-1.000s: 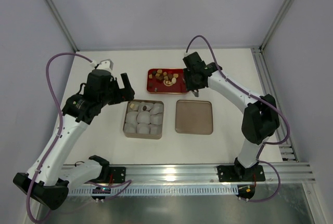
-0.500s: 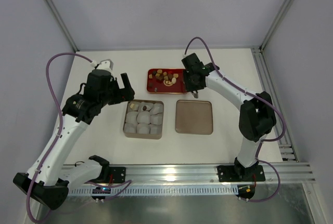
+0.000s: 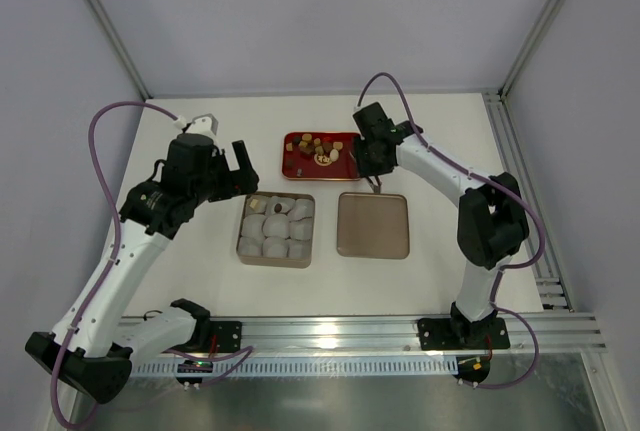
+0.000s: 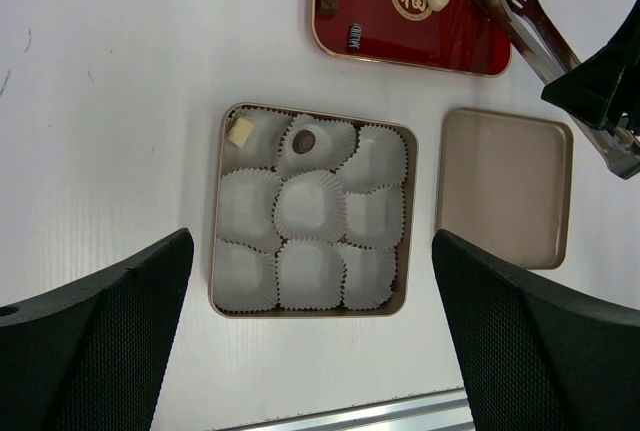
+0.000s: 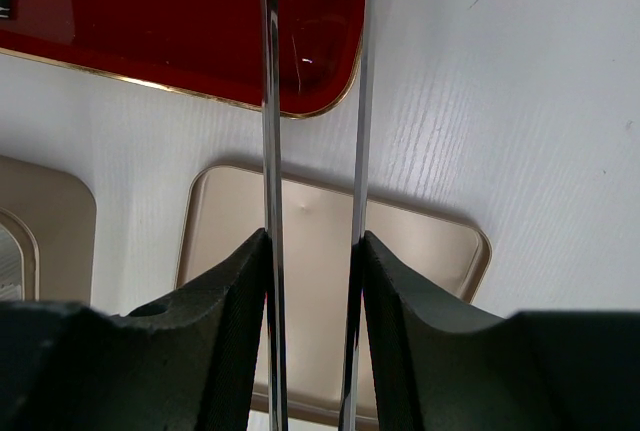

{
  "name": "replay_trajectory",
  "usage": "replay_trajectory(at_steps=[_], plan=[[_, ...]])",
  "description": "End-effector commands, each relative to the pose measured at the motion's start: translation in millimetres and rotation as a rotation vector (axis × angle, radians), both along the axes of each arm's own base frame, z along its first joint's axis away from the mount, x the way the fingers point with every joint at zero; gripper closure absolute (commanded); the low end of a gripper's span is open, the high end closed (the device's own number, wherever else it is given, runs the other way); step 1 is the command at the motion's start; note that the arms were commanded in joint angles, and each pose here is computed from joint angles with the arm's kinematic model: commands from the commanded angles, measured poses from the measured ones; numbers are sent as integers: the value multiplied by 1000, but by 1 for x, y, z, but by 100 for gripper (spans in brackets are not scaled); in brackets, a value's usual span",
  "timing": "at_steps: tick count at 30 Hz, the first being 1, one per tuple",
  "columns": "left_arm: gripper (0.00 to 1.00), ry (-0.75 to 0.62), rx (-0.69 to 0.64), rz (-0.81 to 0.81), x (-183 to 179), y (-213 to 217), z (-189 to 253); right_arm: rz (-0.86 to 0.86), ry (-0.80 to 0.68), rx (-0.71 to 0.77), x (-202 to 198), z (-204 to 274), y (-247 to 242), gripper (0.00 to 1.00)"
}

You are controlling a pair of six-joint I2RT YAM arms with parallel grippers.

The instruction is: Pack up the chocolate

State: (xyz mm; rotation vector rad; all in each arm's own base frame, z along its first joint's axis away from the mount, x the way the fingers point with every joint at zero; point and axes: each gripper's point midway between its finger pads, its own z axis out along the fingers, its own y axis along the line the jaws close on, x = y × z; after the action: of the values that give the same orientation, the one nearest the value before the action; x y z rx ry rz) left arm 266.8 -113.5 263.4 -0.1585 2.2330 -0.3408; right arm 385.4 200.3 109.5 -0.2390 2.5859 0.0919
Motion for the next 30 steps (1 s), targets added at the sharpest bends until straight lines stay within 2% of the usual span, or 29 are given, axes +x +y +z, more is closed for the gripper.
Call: replay_trajectory(at_steps=[1,26,30], plan=[[0,-26,4,1,4,1,6,5,-53,47,2,20,4,58],[0,-29,-6,-3,3,0,8,-4,-53,65,0,26,-3,58],[0,-30,-7,-4,2,0,9,-6,-50,72,1,27,-4,62]])
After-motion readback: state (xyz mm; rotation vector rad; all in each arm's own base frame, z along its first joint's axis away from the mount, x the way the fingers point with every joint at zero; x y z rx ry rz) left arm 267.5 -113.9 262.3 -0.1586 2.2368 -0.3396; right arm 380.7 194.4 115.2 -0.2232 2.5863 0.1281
